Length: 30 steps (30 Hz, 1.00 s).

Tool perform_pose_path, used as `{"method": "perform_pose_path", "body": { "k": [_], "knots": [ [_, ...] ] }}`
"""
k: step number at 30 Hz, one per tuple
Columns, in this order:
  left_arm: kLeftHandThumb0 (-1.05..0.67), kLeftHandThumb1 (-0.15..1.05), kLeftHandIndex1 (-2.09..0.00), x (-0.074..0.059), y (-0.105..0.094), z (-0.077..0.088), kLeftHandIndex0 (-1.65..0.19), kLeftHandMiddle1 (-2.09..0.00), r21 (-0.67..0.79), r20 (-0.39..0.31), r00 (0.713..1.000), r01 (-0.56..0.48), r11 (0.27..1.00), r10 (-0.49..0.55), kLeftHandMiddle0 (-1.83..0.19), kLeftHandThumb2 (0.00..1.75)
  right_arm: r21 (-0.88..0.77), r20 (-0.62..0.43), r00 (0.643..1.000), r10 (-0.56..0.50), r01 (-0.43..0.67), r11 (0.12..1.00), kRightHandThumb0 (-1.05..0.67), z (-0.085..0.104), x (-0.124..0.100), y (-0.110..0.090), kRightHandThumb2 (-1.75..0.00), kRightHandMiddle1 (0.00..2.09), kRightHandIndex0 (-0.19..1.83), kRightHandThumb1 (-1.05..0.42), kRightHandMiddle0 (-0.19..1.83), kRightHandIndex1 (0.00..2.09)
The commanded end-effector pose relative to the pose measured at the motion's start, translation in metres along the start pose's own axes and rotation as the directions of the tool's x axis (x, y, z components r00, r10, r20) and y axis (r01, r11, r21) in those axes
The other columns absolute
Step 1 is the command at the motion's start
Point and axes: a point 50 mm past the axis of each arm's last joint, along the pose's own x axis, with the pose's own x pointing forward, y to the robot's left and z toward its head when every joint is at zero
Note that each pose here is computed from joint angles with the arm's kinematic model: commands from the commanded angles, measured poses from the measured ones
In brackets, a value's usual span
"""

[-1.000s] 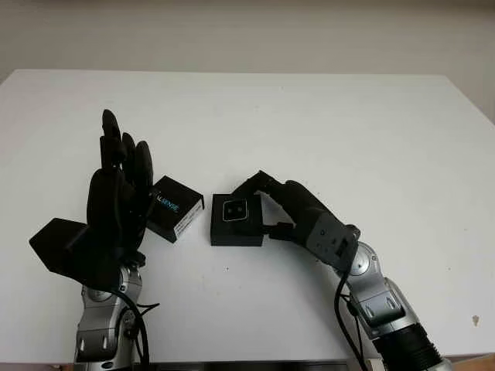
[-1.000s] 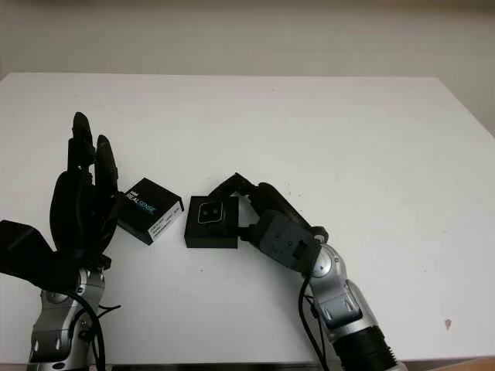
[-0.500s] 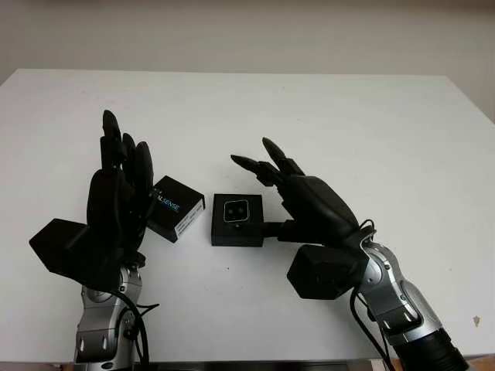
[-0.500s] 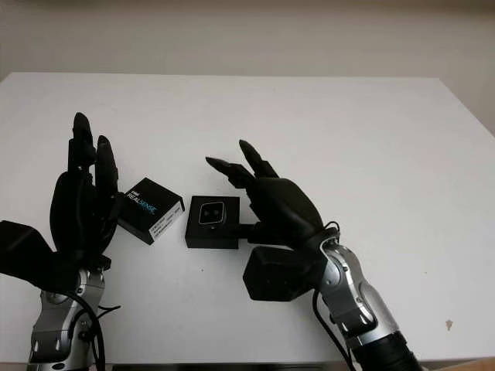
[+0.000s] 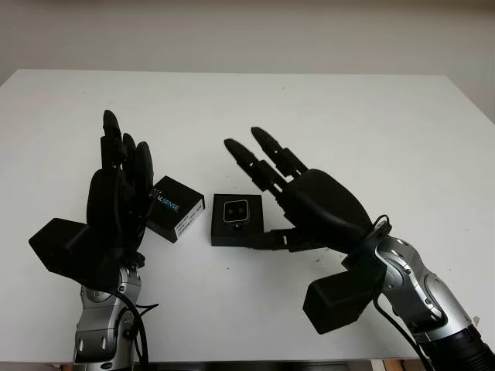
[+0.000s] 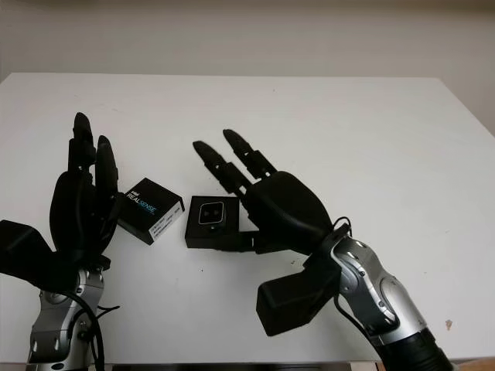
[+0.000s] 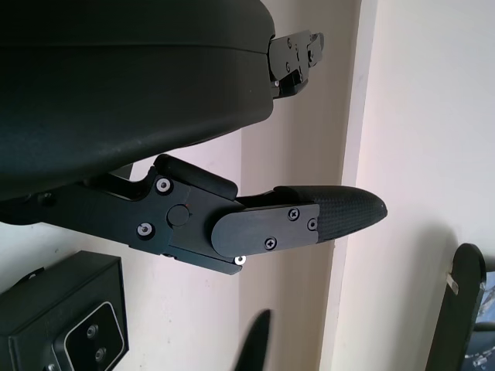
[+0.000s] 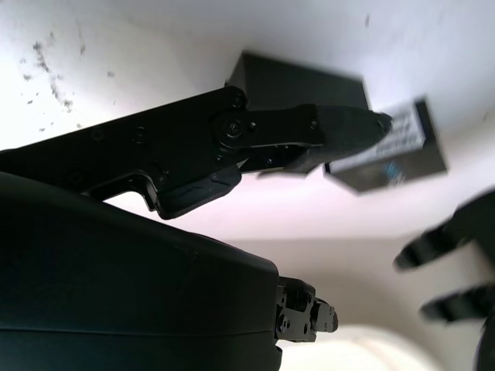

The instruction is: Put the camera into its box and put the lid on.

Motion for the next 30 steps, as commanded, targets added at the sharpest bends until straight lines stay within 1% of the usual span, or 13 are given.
{"method": "perform_pose_path", "body": {
  "k": [1, 5, 9, 12, 18, 24, 30],
  "knots": [
    [-0.69, 1.05, 0.00, 0.001, 0.000, 0.005, 0.19, 0.00, 0.007, 0.018, 1.000, 0.007, 1.000, -0.007, 0.19, 0.50, -0.049, 0.017, 0.999, 0.039, -0.038, 0.998, -0.86, 0.000, 0.002, -0.002, -0.49, 0.08, -0.15, -1.05, -0.09, 0.06],
    [-0.69, 1.05, 0.00, 0.001, 0.000, 0.006, 0.19, 0.00, 0.009, 0.020, 1.000, 0.007, 1.000, -0.007, 0.19, 0.50, -0.077, 0.006, 0.996, 0.087, -0.086, 0.993, -0.88, -0.001, 0.002, 0.001, -0.52, 0.08, -0.16, -1.05, -0.07, 0.05],
    [-0.70, 1.05, 0.00, 0.001, 0.000, 0.007, 0.19, 0.00, 0.001, 0.020, 1.000, 0.006, 1.000, -0.006, 0.19, 0.50, -0.091, -0.026, 0.990, 0.139, -0.141, 0.986, -0.89, -0.004, 0.002, 0.006, -0.54, 0.07, -0.17, -1.05, -0.08, 0.05],
    [-0.70, 1.05, 0.00, 0.001, 0.000, 0.007, 0.19, 0.00, 0.003, 0.022, 1.000, 0.006, 1.000, -0.006, 0.19, 0.50, -0.091, -0.050, 0.984, 0.170, -0.174, 0.980, -0.89, -0.006, 0.000, 0.011, -0.53, 0.07, -0.14, -1.05, -0.06, 0.07],
    [-0.70, 1.05, 0.00, 0.000, 0.002, 0.007, 0.19, 0.00, 0.000, 0.023, 1.000, 0.003, 1.000, -0.003, 0.19, 0.50, -0.078, -0.049, 0.971, 0.235, -0.239, 0.968, -0.88, -0.005, -0.001, 0.018, -0.52, 0.08, -0.11, -1.05, -0.04, 0.07],
    [-0.69, 1.05, 0.00, -0.003, 0.004, 0.007, 0.19, 0.00, 0.006, 0.024, 1.000, 0.001, 1.000, -0.001, 0.19, 0.50, -0.014, -0.060, 0.949, 0.309, -0.310, 0.951, -0.88, -0.001, -0.007, 0.026, -0.46, 0.06, -0.11, -1.05, -0.04, 0.06],
    [-0.70, 1.05, 0.00, -0.005, 0.005, 0.008, 0.19, 0.00, 0.013, 0.021, 1.000, -0.002, 1.000, 0.002, 0.19, 0.50, -0.038, -0.102, 0.927, 0.360, -0.365, 0.930, -0.89, -0.001, -0.011, 0.033, -0.46, 0.05, -0.14, -1.05, -0.06, 0.05]
  ]
}}
